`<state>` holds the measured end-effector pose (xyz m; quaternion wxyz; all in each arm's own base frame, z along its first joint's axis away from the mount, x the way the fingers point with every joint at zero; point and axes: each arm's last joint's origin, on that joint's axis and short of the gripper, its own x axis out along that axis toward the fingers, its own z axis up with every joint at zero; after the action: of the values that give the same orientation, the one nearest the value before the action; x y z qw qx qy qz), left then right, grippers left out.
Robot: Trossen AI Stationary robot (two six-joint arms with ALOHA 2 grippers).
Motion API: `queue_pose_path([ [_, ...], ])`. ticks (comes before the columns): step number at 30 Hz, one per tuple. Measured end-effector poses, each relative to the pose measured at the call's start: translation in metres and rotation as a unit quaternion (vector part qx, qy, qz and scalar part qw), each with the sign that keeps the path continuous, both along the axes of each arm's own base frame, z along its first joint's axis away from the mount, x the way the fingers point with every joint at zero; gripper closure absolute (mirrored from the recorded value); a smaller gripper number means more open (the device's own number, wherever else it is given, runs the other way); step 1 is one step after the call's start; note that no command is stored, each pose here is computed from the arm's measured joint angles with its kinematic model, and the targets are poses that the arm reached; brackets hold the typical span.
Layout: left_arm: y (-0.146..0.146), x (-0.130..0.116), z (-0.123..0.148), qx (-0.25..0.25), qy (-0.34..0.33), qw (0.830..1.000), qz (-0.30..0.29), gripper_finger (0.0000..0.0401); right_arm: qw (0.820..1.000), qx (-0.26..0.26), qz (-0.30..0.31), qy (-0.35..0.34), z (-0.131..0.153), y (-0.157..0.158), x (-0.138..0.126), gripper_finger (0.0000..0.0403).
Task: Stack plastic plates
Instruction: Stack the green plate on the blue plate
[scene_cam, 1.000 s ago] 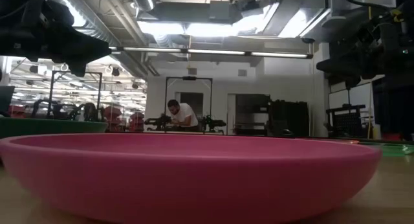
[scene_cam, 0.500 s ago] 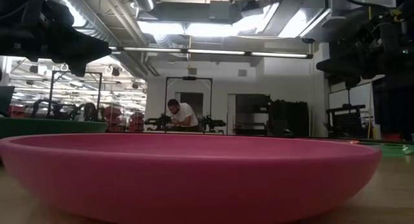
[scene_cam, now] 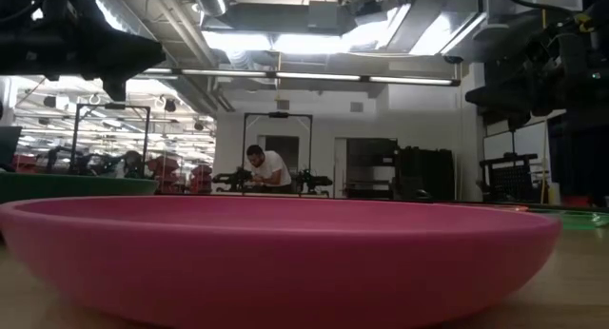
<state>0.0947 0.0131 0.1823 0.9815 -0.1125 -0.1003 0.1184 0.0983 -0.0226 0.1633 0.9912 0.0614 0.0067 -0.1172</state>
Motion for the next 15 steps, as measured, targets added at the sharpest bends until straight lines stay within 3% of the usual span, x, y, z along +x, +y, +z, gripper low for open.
queue_pose_path([
  [5,-0.002,0.0,0.003,0.001,-0.015,0.999,-0.034,0.0315,0.999,0.012,0.011,-0.049,0.009,0.001,0.0,0.0391],
  [15,-0.001,0.0,0.011,0.049,-0.046,0.998,-0.009,0.0315,0.996,0.011,-0.001,-0.083,0.017,-0.001,0.006,0.0391],
])
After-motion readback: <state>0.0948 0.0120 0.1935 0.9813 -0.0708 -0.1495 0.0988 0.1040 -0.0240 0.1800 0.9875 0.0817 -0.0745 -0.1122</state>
